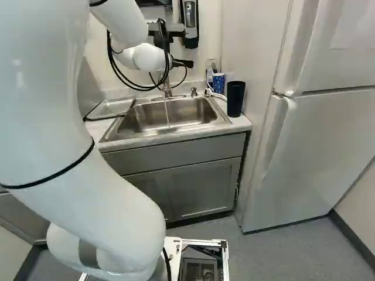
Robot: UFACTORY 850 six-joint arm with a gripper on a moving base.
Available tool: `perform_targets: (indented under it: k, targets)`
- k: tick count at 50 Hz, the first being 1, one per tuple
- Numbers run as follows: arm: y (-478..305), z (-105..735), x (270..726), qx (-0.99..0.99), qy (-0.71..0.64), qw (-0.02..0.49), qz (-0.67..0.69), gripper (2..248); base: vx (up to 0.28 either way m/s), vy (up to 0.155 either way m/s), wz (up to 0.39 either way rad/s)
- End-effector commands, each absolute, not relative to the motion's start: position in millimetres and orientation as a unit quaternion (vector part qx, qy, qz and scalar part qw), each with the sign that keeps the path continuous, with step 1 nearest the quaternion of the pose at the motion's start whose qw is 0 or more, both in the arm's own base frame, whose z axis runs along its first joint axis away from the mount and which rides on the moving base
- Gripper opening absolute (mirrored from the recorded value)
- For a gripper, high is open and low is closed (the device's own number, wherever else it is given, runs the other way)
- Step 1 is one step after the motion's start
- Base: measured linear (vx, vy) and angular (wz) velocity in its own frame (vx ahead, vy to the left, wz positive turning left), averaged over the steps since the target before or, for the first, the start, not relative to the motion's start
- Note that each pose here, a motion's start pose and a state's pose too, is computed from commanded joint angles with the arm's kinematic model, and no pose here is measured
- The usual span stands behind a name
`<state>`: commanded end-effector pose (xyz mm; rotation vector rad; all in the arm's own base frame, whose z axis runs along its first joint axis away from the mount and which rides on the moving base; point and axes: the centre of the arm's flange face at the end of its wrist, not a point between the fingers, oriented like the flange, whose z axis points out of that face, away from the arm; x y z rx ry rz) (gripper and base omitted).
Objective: Rinse the cup and place it in the tray
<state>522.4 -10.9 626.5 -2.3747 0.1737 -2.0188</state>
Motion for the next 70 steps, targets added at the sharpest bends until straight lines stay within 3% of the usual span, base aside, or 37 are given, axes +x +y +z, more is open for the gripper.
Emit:
perform_targets:
  k: [36, 70]
  targets:
    - [8.0, 619.8, 486.9, -0.783, 0.041, 0.023, -0.62, 247, 0.0, 0.0, 0.0]
    - [15.6, 592.4, 466.9, -0.874, 0.004, 0.018, -0.485, 247, 0.0, 0.0, 0.0]
